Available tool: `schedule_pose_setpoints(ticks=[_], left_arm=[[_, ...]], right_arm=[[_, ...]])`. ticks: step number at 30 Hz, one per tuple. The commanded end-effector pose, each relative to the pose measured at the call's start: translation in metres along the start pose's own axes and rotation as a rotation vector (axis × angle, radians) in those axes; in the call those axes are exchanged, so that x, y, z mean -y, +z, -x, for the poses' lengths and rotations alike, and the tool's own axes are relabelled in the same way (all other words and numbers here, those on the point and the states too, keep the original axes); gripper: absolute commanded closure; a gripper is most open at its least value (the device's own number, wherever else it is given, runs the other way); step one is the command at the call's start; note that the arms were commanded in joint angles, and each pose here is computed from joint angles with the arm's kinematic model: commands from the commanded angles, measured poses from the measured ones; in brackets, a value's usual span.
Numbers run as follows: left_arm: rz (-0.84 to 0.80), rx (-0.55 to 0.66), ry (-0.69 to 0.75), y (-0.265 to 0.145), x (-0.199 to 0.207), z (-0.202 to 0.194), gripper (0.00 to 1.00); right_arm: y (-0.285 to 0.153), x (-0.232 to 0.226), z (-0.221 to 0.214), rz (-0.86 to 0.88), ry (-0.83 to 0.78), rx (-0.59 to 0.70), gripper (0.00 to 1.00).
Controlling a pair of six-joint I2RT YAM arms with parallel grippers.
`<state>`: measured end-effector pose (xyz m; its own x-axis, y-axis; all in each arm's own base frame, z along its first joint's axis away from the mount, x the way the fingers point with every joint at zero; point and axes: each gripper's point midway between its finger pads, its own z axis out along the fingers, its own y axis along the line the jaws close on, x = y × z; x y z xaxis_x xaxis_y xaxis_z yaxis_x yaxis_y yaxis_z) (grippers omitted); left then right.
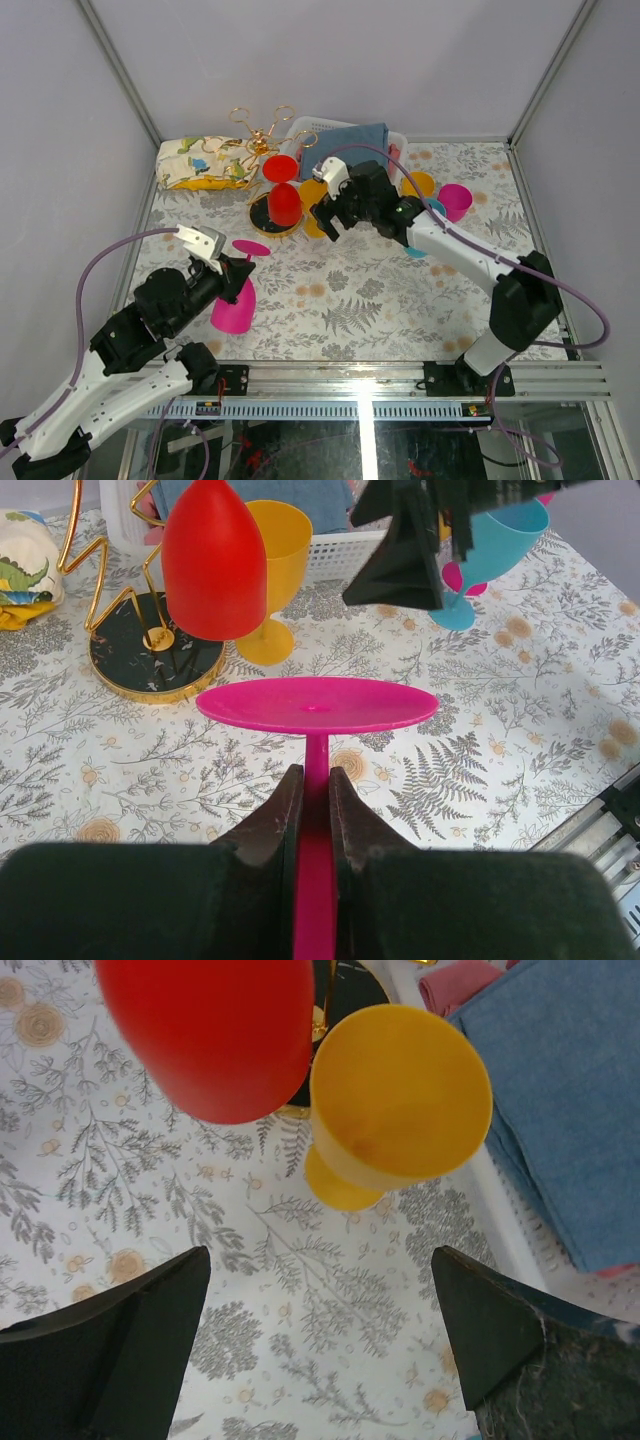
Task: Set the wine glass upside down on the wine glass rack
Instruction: Pick up the wine glass at the center of the board.
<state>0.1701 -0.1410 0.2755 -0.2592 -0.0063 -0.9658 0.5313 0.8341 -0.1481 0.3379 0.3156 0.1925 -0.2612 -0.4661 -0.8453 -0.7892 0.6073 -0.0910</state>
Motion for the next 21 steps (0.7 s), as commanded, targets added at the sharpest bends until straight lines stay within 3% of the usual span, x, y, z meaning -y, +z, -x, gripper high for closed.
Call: schedule_pose_setpoints(ticks=[1, 7, 21], left_arm=[[0.0, 0.021, -0.015, 0.0, 0.0, 0.002, 1.0], [0.001, 0.028, -0.015, 0.0, -0.001, 0.003, 1.0], [0.0, 0.019, -0.013, 0.001, 0.0, 0.0, 1.0]], right_arm=[[0.015, 0.004, 0.03, 0.128, -0.112, 0.057, 0.01], [0.049, 0.017, 0.026, 0.169, -0.111, 0.004, 0.01], [0.078, 0.034, 0.018, 0.119, -0.087, 0.007, 0.01]])
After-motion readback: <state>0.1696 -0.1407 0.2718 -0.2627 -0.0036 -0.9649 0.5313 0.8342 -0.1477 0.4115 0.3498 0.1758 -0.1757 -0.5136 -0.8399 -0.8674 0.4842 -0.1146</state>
